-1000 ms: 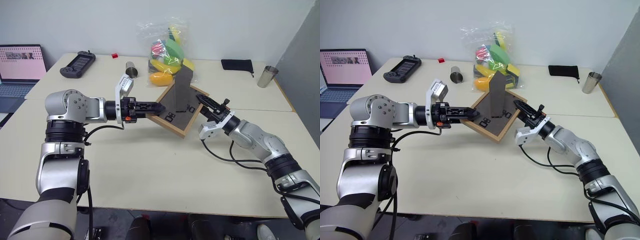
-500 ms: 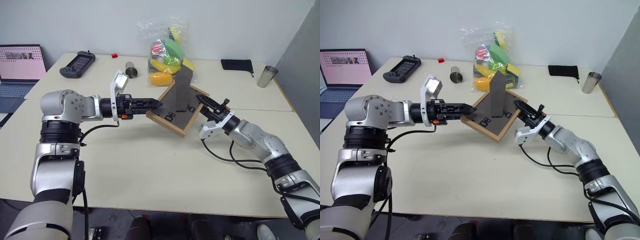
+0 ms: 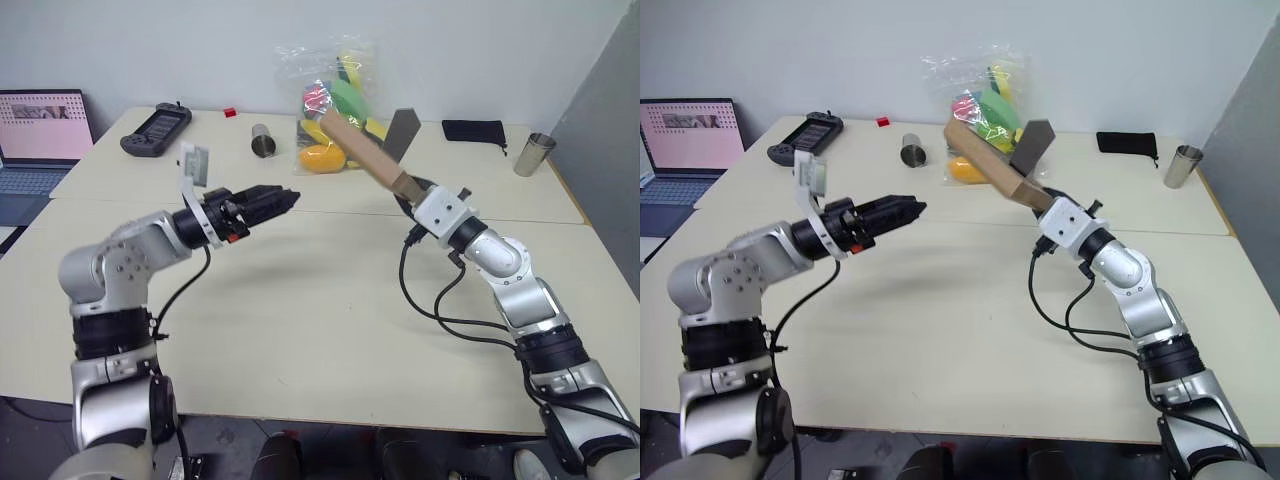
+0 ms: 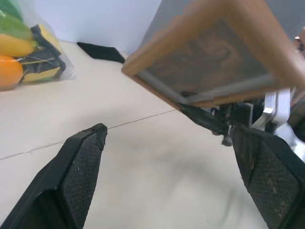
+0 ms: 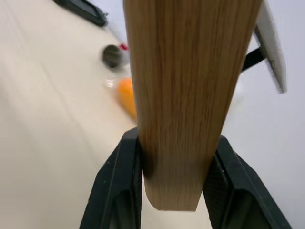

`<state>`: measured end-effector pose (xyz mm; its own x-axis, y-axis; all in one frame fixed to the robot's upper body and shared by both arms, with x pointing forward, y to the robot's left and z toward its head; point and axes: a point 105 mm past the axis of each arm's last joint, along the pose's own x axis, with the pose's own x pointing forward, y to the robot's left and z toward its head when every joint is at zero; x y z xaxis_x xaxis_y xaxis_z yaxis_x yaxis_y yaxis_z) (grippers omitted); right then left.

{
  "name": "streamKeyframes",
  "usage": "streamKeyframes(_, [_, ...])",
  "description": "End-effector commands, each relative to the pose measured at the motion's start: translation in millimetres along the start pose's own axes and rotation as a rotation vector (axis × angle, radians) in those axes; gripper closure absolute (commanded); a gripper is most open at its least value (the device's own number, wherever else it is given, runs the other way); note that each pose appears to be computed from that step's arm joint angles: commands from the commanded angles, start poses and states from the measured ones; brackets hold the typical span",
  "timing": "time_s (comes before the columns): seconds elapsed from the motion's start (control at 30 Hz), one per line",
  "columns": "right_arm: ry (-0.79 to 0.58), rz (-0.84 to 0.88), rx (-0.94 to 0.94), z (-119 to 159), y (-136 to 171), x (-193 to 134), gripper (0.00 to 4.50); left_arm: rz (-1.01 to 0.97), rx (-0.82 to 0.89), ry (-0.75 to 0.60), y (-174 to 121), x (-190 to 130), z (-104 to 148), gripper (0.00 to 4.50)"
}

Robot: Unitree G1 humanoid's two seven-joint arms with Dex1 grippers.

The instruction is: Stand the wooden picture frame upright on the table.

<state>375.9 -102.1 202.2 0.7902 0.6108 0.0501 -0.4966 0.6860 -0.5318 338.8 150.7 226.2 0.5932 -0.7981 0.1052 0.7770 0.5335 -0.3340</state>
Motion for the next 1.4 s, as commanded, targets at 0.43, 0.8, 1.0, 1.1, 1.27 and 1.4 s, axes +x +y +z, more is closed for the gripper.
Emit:
streamKeyframes(0.43, [0.102,0.24,0.726,1,38,-18,3.06,0.089,0.0,-0.113,-17,1,3,0.11])
streamKeyframes(0.8, [0.058,0.06,0.803,-48,35,-3,3.06,0.057,0.005,-0.129,-26,6,12,0.11])
streamKeyframes(1.0, [0.106,0.018,0.751,-77,36,0,3.06,0.039,0.002,-0.107,-29,7,14,0.11])
streamKeyframes(1.1, [0.123,0.03,0.763,-85,41,0,3.06,0.02,-0.014,-0.06,-31,6,7,0.11])
streamKeyframes(1.27, [0.149,0.074,0.787,-90,51,0,3.06,-0.113,0.125,0.183,-48,-11,-20,0.11])
streamKeyframes(1.4, [0.171,0.089,0.79,-94,53,0,3.06,-0.157,0.246,0.289,-44,-19,-27,0.11])
